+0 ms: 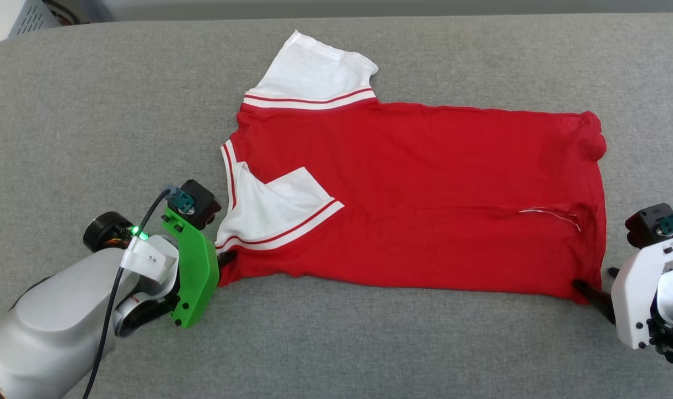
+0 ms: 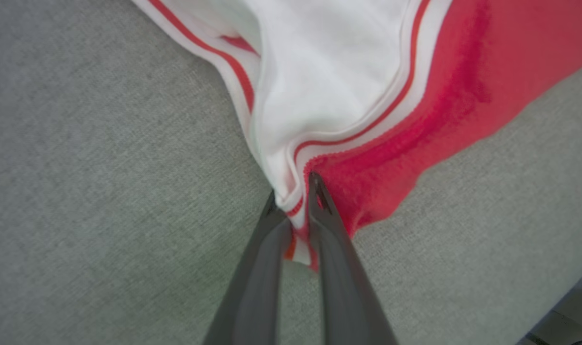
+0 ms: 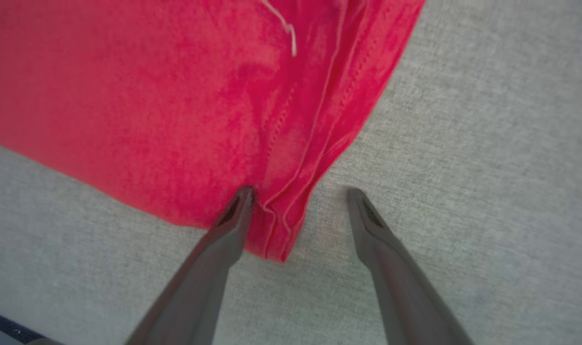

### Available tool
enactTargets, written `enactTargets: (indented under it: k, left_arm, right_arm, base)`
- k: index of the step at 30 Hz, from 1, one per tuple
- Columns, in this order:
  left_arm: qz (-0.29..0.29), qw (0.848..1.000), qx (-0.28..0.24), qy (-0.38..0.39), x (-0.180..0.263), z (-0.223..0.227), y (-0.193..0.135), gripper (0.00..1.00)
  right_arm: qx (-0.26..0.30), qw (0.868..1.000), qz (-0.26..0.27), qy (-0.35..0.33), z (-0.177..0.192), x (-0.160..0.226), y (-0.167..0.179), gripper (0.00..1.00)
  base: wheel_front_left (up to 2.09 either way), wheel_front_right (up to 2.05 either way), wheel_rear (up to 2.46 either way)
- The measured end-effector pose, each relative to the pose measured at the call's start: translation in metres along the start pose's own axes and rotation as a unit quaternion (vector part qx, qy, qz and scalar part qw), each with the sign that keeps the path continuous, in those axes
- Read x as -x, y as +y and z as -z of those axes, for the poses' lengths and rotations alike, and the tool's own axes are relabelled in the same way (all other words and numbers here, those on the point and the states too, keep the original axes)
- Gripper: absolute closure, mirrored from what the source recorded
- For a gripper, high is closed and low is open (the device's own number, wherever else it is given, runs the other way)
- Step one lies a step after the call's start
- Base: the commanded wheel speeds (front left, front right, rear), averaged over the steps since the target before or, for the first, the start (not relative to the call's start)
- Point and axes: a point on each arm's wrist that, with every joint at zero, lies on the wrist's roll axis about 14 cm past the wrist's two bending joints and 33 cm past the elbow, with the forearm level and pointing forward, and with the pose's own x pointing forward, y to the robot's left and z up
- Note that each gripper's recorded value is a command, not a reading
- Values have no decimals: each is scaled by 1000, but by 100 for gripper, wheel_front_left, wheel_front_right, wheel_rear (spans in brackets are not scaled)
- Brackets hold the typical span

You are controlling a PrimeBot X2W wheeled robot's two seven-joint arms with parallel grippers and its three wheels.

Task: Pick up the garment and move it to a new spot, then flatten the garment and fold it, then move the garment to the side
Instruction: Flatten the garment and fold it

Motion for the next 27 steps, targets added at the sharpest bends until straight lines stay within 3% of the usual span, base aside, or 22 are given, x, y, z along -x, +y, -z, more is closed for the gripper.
enactTargets:
  k: [6,7,8,9,16,27]
  left_arm:
    - [-1,1000,2,-2,-3,3,3,100]
    - [-2,1000,2,-3,-3,3,4,100]
    - [-3,1000,2,-4,-3,3,4,100]
    - [-4,1000,1,-5,-2,3,4,100]
    - [-9,1000,9,-13,10,12,-3,100]
    - [-18,999,5,-32,44,21,-21,100]
  right_arm:
    - [-11,1000,-10,5,11,-17,4,0]
    - [-14,1000,-12,0,10,-17,4,52]
    - [-16,1000,-12,-10,8,-17,4,62]
    - [-15,1000,-12,-17,7,-17,4,100]
    - [-18,996,-17,-90,-13,-1,10,100]
    - [-7,989,-13,-149,-15,48,11,100]
  base:
    - [0,0,0]
    - [0,0,0]
    - [0,0,0]
    - [0,0,0]
    - [0,0,0]
    - [0,0,0]
